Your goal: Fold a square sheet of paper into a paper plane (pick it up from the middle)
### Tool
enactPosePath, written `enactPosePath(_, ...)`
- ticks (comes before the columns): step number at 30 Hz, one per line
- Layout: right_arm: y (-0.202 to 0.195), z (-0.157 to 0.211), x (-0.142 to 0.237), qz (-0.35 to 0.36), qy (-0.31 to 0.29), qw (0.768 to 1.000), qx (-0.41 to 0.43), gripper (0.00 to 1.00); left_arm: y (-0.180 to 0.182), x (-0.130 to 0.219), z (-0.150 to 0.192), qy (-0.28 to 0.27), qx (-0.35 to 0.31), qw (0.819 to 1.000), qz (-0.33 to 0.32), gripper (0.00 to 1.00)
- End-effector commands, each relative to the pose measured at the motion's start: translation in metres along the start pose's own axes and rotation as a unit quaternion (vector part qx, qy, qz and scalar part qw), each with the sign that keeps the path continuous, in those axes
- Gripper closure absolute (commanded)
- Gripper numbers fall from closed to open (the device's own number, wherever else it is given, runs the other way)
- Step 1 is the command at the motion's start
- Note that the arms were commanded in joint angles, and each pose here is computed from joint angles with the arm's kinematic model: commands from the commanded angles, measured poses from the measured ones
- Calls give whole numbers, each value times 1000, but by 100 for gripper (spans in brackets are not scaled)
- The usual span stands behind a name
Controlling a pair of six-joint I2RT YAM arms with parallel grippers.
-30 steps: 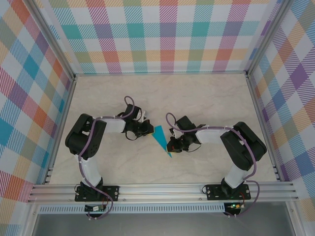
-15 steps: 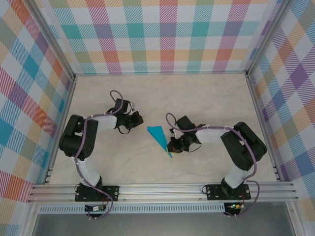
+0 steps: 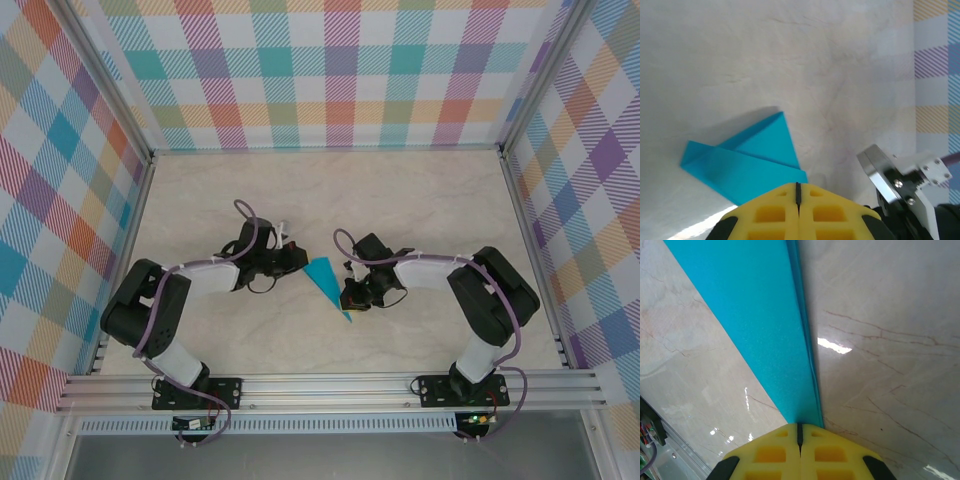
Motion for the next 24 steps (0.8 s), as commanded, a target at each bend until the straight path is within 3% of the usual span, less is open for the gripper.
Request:
enactPosePath(1,-7,-3,-5,30,1,1000,-7,100,-3,-16,8,21,-2,1000,15,97)
enactPosePath(16,45,-26,10,-68,-31,994,77,100,32,-42,30,85,13,995,-59,100)
enactPosePath(24,40,-47,-11,-45,-30,997,55,100,41,-41,32,98,9,990,-99,100)
Point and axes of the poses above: each hand's point on the last joint's axis, 136 mm out from that joint toward the fingers, its own x axis back along the fingers, its own y axis along the line the jaws close on, z = x × y, the point moved 6 cm from there along x, back along the fingers, and after that the axes turned 3 degrees about -x, right-handed, at the moved point
